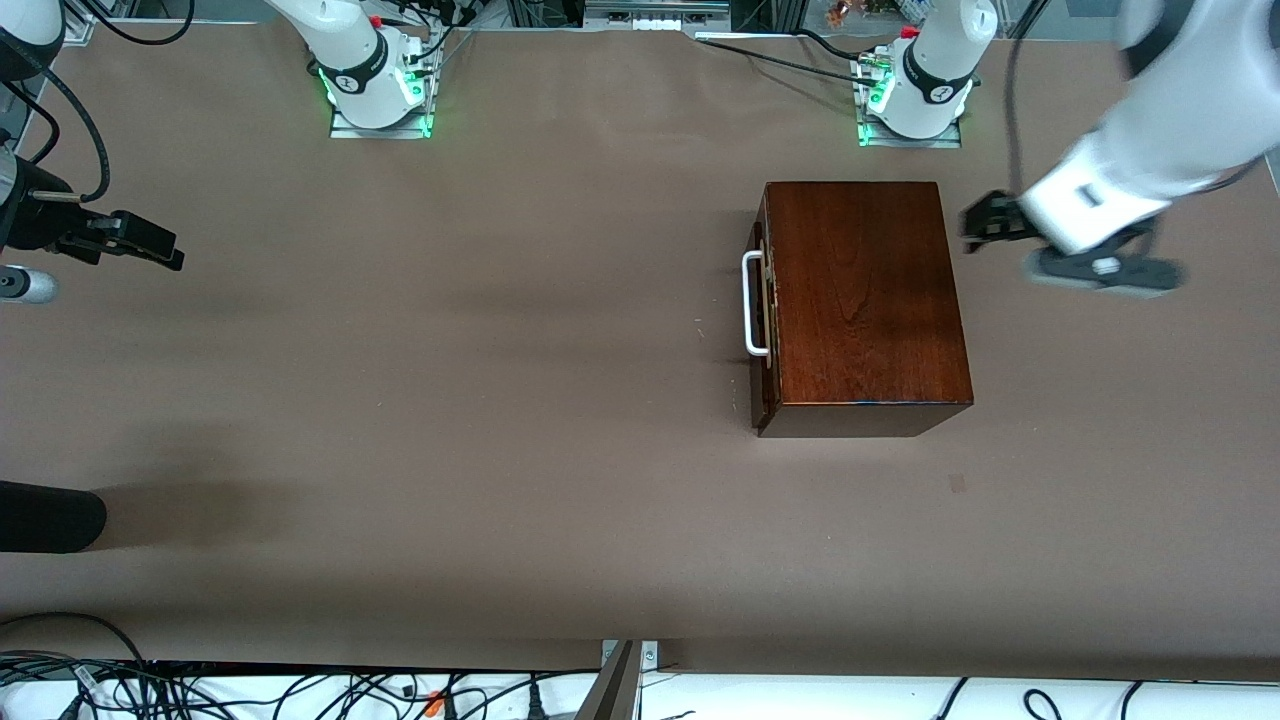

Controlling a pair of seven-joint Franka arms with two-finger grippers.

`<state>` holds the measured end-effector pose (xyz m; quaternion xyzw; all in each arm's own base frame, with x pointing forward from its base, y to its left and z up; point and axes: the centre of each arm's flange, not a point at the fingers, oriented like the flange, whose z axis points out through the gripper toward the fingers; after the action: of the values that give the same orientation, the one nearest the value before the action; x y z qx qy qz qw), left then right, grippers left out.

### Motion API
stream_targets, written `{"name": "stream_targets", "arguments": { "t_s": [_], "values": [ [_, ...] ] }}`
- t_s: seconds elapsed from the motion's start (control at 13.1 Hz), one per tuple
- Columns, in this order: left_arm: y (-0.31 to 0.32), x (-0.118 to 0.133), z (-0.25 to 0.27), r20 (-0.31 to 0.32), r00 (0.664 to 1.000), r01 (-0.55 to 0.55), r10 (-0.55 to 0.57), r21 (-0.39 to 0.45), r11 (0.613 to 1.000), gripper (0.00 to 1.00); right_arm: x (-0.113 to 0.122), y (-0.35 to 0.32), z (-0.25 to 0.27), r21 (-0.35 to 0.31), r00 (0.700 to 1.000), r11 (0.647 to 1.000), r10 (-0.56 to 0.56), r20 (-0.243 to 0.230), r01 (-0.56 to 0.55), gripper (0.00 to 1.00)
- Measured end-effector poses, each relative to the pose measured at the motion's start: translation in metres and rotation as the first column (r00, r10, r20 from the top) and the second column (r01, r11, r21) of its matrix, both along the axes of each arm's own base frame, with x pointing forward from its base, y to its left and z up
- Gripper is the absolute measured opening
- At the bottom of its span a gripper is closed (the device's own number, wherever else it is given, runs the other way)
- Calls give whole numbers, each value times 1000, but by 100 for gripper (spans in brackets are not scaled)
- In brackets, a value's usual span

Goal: Open drawer, take yellow block, close drawer
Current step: 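Move the left gripper over the box to the white drawer handle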

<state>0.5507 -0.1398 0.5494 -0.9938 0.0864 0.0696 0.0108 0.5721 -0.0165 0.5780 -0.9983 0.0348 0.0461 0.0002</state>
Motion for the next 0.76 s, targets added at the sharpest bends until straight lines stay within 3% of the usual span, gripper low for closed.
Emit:
{"name": "stream_targets", "arguments": {
  "t_s": [0.38,0.53,0.76],
  "values": [
    [-128,4,-58,-20,998,-61,61,-32,998,100,0,0,0,0,1000,1000,0,0,0,100],
    [-181,-7,-79,-5,998,-69,69,-31,997,100,0,0,0,0,1000,1000,0,0,0,100],
    [-250,-30,-124,47,997,-66,64,38,997,100,0,0,0,0,1000,1000,0,0,0,100]
  ]
}}
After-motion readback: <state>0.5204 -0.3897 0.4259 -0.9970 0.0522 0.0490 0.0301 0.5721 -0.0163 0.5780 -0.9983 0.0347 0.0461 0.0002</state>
